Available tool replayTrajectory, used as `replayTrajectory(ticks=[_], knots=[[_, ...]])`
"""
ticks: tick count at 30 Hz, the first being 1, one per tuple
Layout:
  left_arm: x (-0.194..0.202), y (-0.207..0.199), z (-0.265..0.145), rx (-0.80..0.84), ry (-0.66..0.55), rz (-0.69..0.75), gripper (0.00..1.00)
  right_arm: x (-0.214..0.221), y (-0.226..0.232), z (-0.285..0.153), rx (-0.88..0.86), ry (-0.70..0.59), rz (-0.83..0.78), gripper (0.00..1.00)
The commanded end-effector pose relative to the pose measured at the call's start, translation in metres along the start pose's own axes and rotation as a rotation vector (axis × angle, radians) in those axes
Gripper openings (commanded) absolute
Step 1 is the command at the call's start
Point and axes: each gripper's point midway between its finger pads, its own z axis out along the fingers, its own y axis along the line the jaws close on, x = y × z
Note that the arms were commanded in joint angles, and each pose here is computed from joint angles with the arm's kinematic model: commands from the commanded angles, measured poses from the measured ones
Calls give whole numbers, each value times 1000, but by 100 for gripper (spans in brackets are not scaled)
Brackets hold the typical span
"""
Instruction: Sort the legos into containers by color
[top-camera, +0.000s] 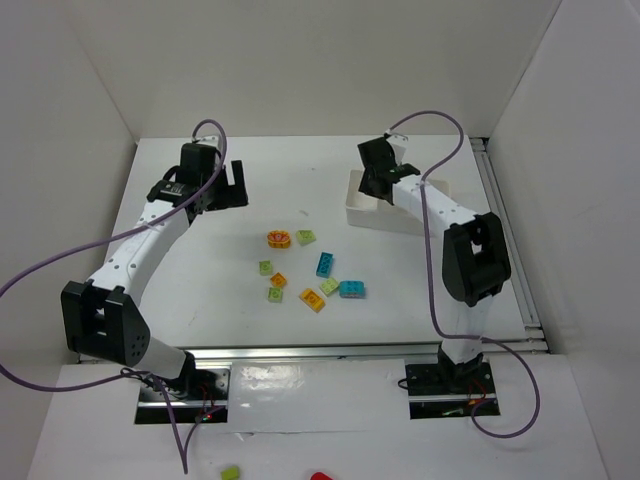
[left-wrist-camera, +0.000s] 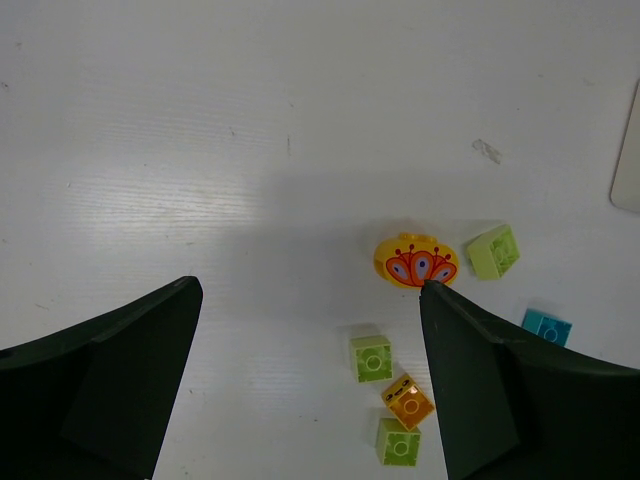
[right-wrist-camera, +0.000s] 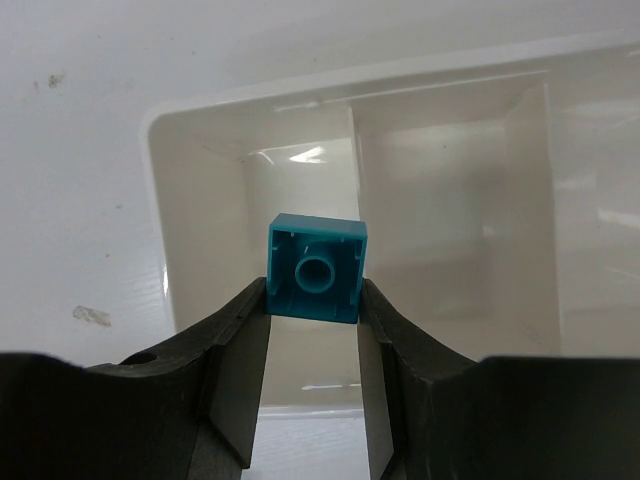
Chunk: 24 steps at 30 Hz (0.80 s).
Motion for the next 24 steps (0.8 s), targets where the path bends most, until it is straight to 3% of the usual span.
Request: replayTrajectory(ticks=[1,2,6,8,10,13,17,21,24], knots=[[-15,-9,-15,35,-44,-18,100,-27,20,0,-65,-57,22,32],[-12,-8,-15,32,-34,-17,100,-26,21,3,-63,-55,9,33],[-7,-6,-16,26,-13,-15,100,-29,20,2,-32,-54,-14,71],[-5,-5,-16,23,-5,-5,100,-30,21,-9,-41,-78,-36,83],[-5,-3,-16,13,-8,-5,100,-39,20,-31,-66,-106,-37,83],[-8,-2,-19,7,-19,3,100,-18,24,-50,-124,-72,-85,83],[-11,1,-22,-10,-34,2,100,35,37,-87,-245,18,-159,85],[-11,1,-22,-10,-34,-10,100,113,53,-102,-293,162,-232,96],[-9,1,-19,-12,-25,-20,100,156,70,-106,-317,249,-252,99]])
